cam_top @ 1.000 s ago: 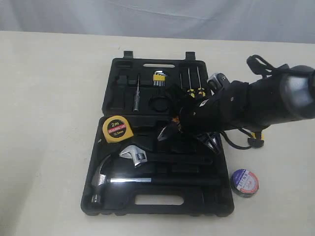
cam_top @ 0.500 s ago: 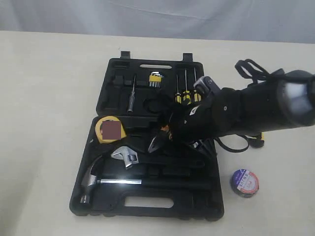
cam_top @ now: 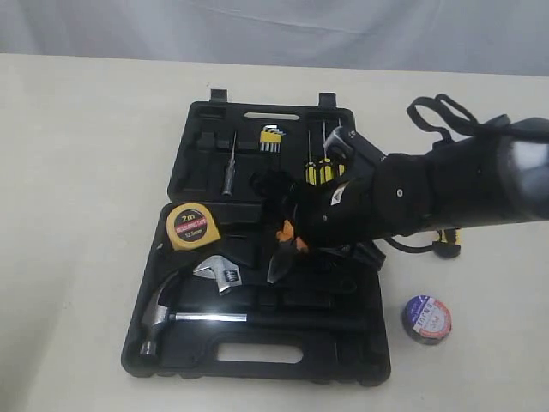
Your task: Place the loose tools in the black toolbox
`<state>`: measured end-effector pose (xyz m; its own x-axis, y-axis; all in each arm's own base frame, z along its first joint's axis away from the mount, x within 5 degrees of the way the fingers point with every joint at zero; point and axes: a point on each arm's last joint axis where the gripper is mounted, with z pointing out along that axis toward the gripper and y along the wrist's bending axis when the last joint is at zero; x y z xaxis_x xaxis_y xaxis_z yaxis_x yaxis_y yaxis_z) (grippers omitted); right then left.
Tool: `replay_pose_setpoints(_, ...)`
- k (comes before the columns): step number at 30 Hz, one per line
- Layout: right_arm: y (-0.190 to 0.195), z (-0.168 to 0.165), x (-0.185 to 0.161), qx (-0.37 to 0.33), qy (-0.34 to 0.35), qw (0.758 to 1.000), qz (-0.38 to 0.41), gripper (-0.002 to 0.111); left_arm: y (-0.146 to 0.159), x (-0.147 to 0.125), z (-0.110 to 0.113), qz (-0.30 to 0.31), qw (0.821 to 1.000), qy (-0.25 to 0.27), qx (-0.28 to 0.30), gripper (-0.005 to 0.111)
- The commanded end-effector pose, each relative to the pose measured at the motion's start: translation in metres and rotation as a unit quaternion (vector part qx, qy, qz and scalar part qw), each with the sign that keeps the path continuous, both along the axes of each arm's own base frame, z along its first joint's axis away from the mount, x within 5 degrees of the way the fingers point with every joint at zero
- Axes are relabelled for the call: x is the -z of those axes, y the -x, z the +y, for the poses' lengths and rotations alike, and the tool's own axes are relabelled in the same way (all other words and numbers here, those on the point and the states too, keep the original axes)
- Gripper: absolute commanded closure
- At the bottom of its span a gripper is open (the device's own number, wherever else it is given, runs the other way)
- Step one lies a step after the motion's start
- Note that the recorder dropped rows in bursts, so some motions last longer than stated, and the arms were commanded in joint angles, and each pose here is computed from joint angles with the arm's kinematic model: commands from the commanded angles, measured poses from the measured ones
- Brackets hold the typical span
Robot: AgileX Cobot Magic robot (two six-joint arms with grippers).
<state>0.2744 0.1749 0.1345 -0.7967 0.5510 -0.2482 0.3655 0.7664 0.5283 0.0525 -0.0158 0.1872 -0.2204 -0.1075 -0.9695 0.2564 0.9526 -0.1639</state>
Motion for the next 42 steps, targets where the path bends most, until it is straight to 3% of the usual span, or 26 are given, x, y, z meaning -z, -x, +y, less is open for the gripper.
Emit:
replay_pose_setpoints(1,0.003,0.0,0.0,-0.019,0.011,1.0,0.006,0.024,0.0,-0.001,0.0,0.002,1.0,0.003,0.003,0.107)
replay_pose_setpoints(3,0.003,-0.001,-0.004,-0.04,0.021,0.999,-0.009,0.024,0.0,-0.001,0.0,0.002,1.0,0.003,0.003,0.107)
replay_pose_setpoints(6,0.003,-0.002,-0.017,-0.135,0.075,0.986,-0.067,0.024,0.0,-0.001,0.0,0.002,1.0,0.003,0.003,0.107)
replay_pose_setpoints(10,0.008,-0.007,-0.05,-0.254,0.151,0.941,-0.163,0.024,0.0,-0.001,0.0,0.002,1.0,0.003,0.003,0.107)
replay_pose_setpoints(14,0.012,-0.012,-0.077,-0.312,0.201,0.898,-0.236,0.024,0.0,-0.001,0.0,0.002,1.0,0.003,0.003,0.107)
replay_pose_setpoints(18,0.014,-0.016,-0.088,-0.415,0.303,0.806,-0.295,0.024,0.0,-0.001,0.0,0.002,1.0,0.003,0.003,0.107)
replay_pose_setpoints(21,0.016,-0.025,-0.084,-0.49,0.39,0.73,-0.272,0.024,0.0,-0.001,0.0,0.002,1.0,0.003,0.003,0.107)
replay_pose_setpoints(29,0.01,-0.035,-0.066,-0.593,0.502,0.589,-0.223,0.025,0.0,-0.001,0.0,0.002,1.0,0.003,0.003,0.107)
replay_pose_setpoints(32,0.007,-0.032,-0.059,-0.628,0.512,0.54,-0.228,0.037,0.0,-0.001,0.0,0.002,1.0,0.003,0.003,0.107)
replay_pose_setpoints(35,0.005,-0.029,-0.053,-0.639,0.511,0.524,-0.237,0.049,0.0,-0.001,0.0,0.002,1.0,0.003,0.003,0.107)
replay_pose_setpoints(42,-0.004,-0.022,-0.049,-0.643,0.508,0.518,-0.243,0.049,0.0,-0.001,0.0,0.002,1.0,0.003,0.003,0.107)
